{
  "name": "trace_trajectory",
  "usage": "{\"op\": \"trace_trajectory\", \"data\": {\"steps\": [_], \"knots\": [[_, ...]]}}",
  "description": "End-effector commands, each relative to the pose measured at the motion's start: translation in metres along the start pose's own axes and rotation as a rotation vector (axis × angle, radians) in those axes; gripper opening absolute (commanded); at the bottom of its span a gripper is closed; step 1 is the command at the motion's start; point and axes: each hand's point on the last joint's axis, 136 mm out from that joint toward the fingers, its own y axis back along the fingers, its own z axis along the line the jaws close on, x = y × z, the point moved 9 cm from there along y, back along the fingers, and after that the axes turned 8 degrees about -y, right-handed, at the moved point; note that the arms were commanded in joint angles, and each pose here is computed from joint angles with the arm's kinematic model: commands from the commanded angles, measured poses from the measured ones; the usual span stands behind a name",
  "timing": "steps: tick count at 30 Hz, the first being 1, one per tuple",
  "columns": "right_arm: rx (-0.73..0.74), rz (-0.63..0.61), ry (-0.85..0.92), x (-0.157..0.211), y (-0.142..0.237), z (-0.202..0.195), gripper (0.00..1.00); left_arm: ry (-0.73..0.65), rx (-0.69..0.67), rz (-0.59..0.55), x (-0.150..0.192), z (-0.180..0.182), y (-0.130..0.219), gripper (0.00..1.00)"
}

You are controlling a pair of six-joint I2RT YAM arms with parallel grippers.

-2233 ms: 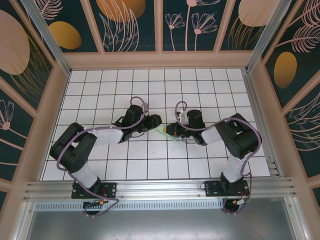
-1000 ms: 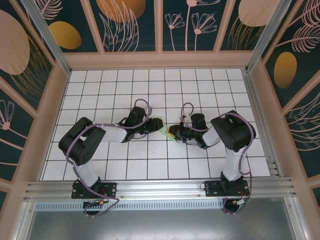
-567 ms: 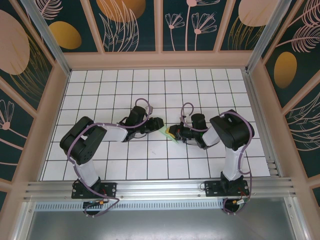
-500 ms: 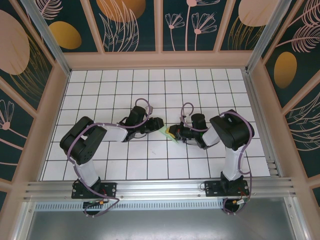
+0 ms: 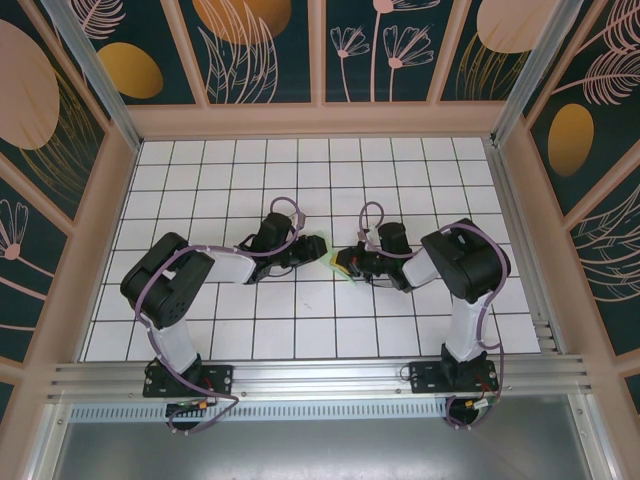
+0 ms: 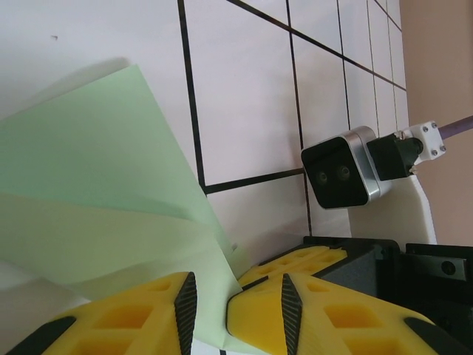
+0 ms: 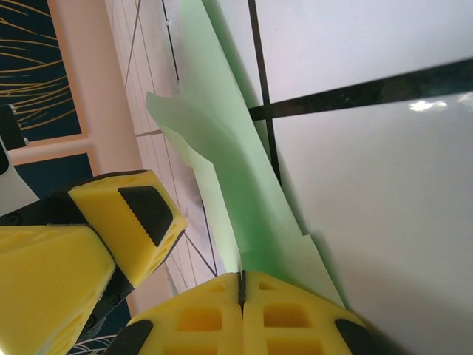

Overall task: Fold a paper plane with a square sheet of paper (pick it up from the middle)
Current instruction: Fold the wing for the fifth time at the center of the table.

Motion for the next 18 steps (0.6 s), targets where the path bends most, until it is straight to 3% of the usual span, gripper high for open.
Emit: {"op": "trace_trajectory", "data": {"steps": [1, 18], "knots": [[0.174, -0.021, -0.110, 0.0050, 0.0002, -0.0333, 0.00, -0.010, -0.027, 0.003, 0.0001, 0.0064, -0.0044, 0.38], [0.170, -0.017, -0.072, 0.0052, 0.0003, -0.0266, 0.00, 0.021, -0.087, 0.017, -0.0015, 0.0137, -0.0132, 0.35]]}}
